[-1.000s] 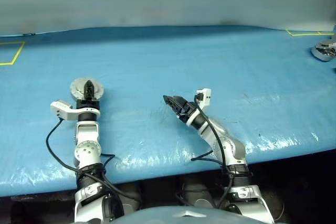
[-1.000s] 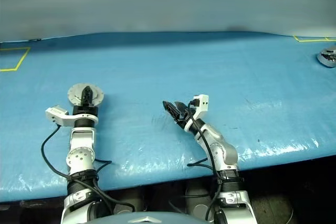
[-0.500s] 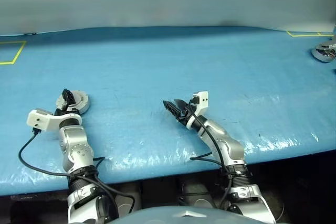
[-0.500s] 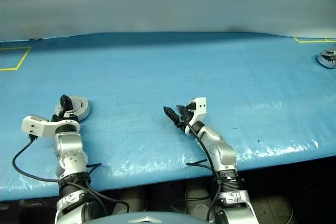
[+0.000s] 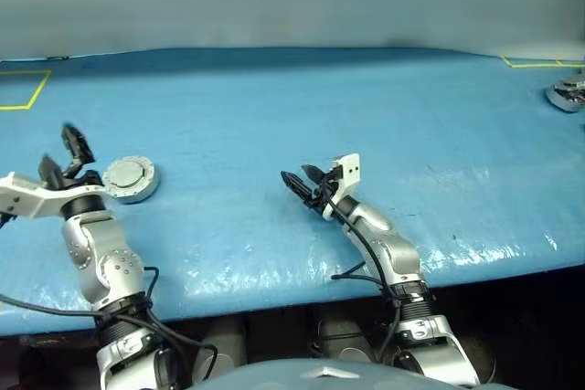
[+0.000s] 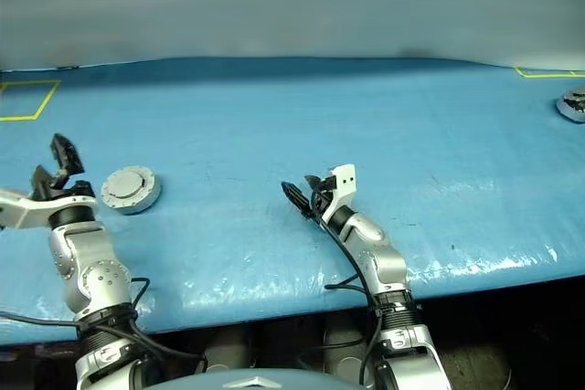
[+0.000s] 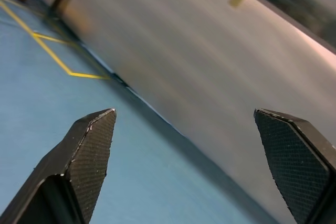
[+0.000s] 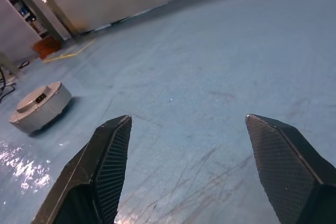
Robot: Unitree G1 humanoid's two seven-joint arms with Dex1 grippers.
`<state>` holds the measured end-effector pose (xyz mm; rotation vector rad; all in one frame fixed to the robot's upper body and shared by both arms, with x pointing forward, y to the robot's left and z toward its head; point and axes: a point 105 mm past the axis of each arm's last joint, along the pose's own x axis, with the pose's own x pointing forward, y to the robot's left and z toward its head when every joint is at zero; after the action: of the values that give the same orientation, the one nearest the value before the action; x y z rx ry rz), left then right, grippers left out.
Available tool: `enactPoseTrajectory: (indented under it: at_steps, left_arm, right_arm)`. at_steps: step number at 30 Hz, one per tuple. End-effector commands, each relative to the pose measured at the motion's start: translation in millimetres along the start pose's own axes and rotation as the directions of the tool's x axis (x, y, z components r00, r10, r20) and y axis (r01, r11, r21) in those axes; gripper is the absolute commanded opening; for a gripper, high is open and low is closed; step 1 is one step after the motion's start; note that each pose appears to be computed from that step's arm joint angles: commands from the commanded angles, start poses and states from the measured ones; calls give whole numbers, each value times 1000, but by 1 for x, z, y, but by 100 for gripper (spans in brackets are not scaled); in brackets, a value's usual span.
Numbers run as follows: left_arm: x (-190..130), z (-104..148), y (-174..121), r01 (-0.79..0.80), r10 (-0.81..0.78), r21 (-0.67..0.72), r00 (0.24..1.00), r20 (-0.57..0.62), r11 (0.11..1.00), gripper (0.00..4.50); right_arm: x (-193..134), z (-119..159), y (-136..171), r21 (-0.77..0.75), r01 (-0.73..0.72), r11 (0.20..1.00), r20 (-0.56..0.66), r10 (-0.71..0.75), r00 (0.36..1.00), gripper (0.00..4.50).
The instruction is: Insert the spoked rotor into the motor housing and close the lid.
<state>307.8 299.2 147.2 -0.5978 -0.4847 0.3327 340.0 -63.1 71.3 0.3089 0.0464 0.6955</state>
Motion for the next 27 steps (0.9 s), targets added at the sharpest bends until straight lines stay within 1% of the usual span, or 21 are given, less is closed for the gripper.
enactPoseTrajectory:
  at_steps: [1,2,3,4,5,6,8,9,11,12,14,15,17,19,23,27]
  left_arm:
    - [-5,-19,-32,117,-119,-25,983,-138,993,445]
    - [-10,-31,-49,215,-206,20,955,-213,976,445]
    - [-20,-45,-67,356,-322,55,892,-317,933,445]
    - [-29,-56,-79,469,-397,108,831,-391,876,445]
    - [-39,-68,-87,582,-461,155,755,-466,798,445]
    - [-46,-75,-90,647,-492,177,705,-511,742,445]
    - [-55,-86,-93,746,-530,235,623,-575,623,445]
    - [-58,-89,-94,771,-538,250,601,-592,586,445]
    - [-70,-102,-97,844,-566,239,506,-651,479,445]
    - [-77,-109,-95,874,-564,225,456,-689,431,445]
    - [-87,-120,-90,911,-546,215,386,-744,352,445]
    - [-91,-123,-87,923,-536,214,363,-762,321,445]
    - [-94,-128,-80,926,-515,220,357,-780,308,445]
    - [-92,-129,-78,917,-511,235,378,-772,324,445]
    - [-92,-125,-85,919,-547,218,373,-749,327,445]
    - [-92,-122,-82,917,-549,218,378,-746,335,445]
  right_arm:
    - [-4,19,-11,-51,20,999,74,-17,997,365]
    - [-7,24,-15,-52,25,998,91,-20,996,365]
    - [-11,27,-18,-73,23,997,98,-16,995,365]
    - [-15,30,-20,-105,20,994,99,-10,995,365]
    - [-19,31,-22,-147,18,989,89,-5,996,365]
    - [-22,31,-24,-174,15,985,80,-1,997,365]
    - [-27,30,-29,-219,25,975,66,-11,998,365]
    - [-28,30,-31,-232,29,972,62,-15,998,365]
    - [-35,26,-39,-322,39,946,14,-36,999,365]
    - [-38,24,-42,-344,37,938,0,-40,999,365]
    - [-41,24,-44,-353,32,935,-8,-37,999,365]
    - [-41,25,-44,-350,30,936,-7,-35,999,365]
    - [-43,25,-47,-367,26,930,-23,-36,999,365]
    - [-43,25,-48,-381,19,924,-32,-34,999,365]
    - [-40,25,-46,-366,-14,930,-41,-1,999,365]
    - [-36,24,-44,-380,-38,924,-59,17,998,365]
